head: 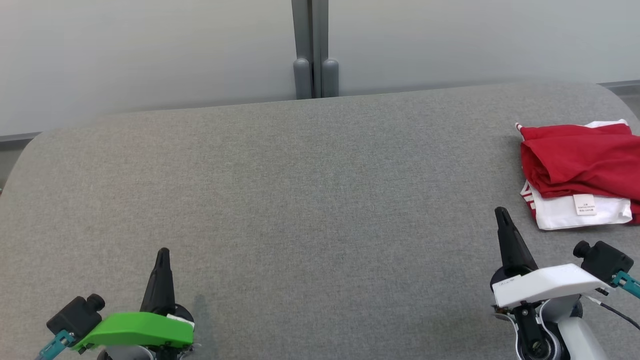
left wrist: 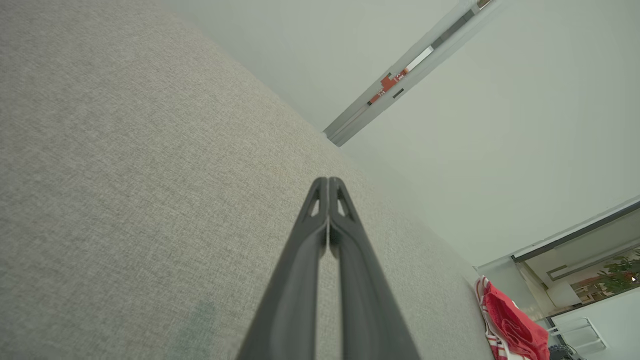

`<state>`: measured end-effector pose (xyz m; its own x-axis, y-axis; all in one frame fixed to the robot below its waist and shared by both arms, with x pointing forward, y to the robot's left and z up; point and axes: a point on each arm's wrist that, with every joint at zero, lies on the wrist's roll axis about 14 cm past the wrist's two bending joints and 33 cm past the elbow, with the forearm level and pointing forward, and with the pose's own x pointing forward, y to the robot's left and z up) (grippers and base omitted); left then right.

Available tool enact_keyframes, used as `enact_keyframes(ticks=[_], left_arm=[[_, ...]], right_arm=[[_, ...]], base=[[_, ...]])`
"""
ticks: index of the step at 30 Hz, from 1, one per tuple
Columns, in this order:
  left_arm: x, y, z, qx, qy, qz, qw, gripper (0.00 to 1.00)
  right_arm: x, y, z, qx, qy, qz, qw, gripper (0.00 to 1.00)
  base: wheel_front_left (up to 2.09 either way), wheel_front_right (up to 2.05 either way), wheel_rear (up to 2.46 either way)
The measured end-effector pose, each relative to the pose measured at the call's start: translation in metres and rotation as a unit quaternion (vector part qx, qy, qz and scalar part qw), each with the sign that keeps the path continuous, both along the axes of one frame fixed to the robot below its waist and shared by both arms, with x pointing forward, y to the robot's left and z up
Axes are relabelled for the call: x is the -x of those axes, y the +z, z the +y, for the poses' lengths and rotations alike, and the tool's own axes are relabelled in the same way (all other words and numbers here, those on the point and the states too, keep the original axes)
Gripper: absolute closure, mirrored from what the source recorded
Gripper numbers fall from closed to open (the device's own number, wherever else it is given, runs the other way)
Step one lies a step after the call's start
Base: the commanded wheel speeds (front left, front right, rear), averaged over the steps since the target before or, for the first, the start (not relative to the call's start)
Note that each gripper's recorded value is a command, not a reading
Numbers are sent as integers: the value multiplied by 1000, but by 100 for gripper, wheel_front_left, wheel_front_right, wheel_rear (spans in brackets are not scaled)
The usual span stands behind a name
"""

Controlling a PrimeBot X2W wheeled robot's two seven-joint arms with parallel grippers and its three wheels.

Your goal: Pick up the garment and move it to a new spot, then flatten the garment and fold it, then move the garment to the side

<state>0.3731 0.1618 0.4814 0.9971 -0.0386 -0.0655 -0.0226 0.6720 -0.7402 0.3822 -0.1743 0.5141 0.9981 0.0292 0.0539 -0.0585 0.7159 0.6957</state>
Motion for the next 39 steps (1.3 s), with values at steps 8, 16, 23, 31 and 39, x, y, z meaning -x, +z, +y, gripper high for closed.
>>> enact_keyframes(ticks=[8,16,23,31,39], left_arm=[[-3,2,6,52,9,3,999,100],[-4,2,10,95,14,8,995,100],[-6,4,14,130,18,8,991,100],[-7,4,17,167,22,10,986,100],[-8,6,21,202,26,8,979,100]], right_arm=[[-1,-4,-4,-56,-3,12,998,100],[-2,-4,-8,-104,-6,18,994,100],[-2,-7,-11,-141,-7,25,990,100],[-3,-8,-14,-181,-9,30,983,100],[-3,-10,-16,-218,-10,34,975,100]], base=[[0,0,0],[0,0,0],[0,0,0],[0,0,0],[0,0,0]])
